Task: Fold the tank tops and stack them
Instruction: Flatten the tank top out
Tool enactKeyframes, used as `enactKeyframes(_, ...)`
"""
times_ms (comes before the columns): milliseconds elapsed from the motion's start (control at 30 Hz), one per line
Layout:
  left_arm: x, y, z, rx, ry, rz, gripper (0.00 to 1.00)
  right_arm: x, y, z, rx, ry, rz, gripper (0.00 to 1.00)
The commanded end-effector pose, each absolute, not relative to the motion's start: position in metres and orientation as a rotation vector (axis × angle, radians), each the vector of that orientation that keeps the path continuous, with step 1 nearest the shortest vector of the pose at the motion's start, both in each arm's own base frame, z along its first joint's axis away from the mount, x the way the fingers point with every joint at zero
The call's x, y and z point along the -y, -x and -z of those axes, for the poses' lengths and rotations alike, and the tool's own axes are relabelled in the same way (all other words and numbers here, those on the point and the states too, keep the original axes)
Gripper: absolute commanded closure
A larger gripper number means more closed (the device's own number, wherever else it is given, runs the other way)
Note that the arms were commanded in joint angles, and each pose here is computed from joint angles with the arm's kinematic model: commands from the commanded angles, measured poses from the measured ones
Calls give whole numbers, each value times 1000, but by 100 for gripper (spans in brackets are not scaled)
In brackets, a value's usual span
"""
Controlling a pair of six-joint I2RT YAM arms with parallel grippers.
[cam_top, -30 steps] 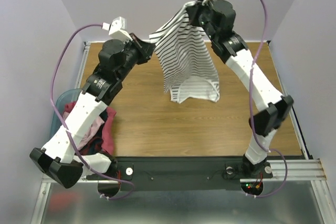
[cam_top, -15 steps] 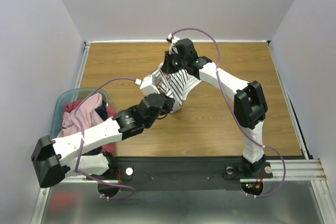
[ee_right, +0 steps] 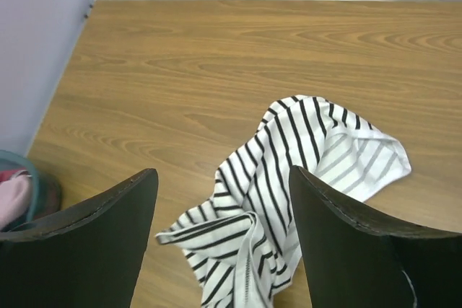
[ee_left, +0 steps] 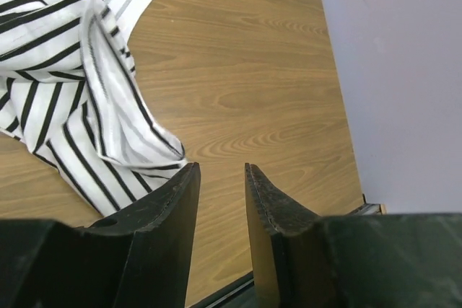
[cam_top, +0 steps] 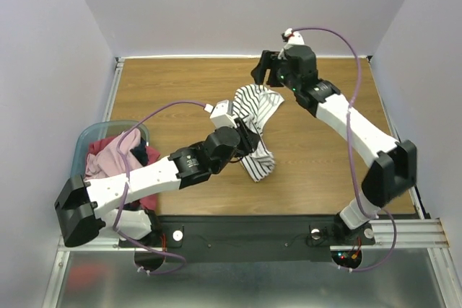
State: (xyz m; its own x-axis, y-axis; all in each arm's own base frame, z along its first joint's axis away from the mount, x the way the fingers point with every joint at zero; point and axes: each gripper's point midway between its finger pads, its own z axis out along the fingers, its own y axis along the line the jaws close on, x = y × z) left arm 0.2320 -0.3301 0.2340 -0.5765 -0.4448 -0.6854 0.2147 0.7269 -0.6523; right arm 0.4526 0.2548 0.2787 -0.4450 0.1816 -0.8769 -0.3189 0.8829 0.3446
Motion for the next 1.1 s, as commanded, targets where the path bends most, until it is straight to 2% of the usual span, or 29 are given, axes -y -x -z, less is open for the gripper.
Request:
enactKeyframes(0,304,-245,-262,-1934,262,856,57,-229,-425,-302,-1878,-42,-563,21)
enactKeyframes(67,283,-264,-255,-1942,323,808,57,-230,-407,-290,-1912,-53,-625,22)
enactKeyframes(133,277,-273,-244,-1989,314,806,57,-239,-377,-261,-1993,-22,-720,25)
enactKeyframes(167,264,-292,-237,-1996,353,759,57,-239,-366,-237,-2043,-26,-701,26)
enactKeyframes(267,270,-313,-209,-2097,244,716,58,-245,-338,-208,-2096,-32,-646,28)
enactKeyframes(300,277,-321,-215,-2112,193,746,57,-232,-330,-180,-2143,-69,-582,28)
enactKeyframes(333,283,-328,-195,-2169,120,692,57,-230,-323,-179,-2142,-106,-597,29)
enactKeyframes(367,290,-337,-206,-2164,98,692,57,-226,-316,-169,-2160,-124,-589,32)
enactKeyframes(467,283,-344,-175,-2263,97,555,57,-211,-298,-143,-2196,-186,-553,36)
enactKeyframes(600,267,-341,-151,-2289,197,520,57,-193,-276,-116,-2227,-262,-525,43)
enactKeyframes(800,245,-332,-129,-2310,281,461,57,-178,-257,-88,-2270,-330,-506,46)
enactKeyframes(1067,234,-326,-107,-2336,335,460,57,-163,-254,-59,-2306,-400,-403,47)
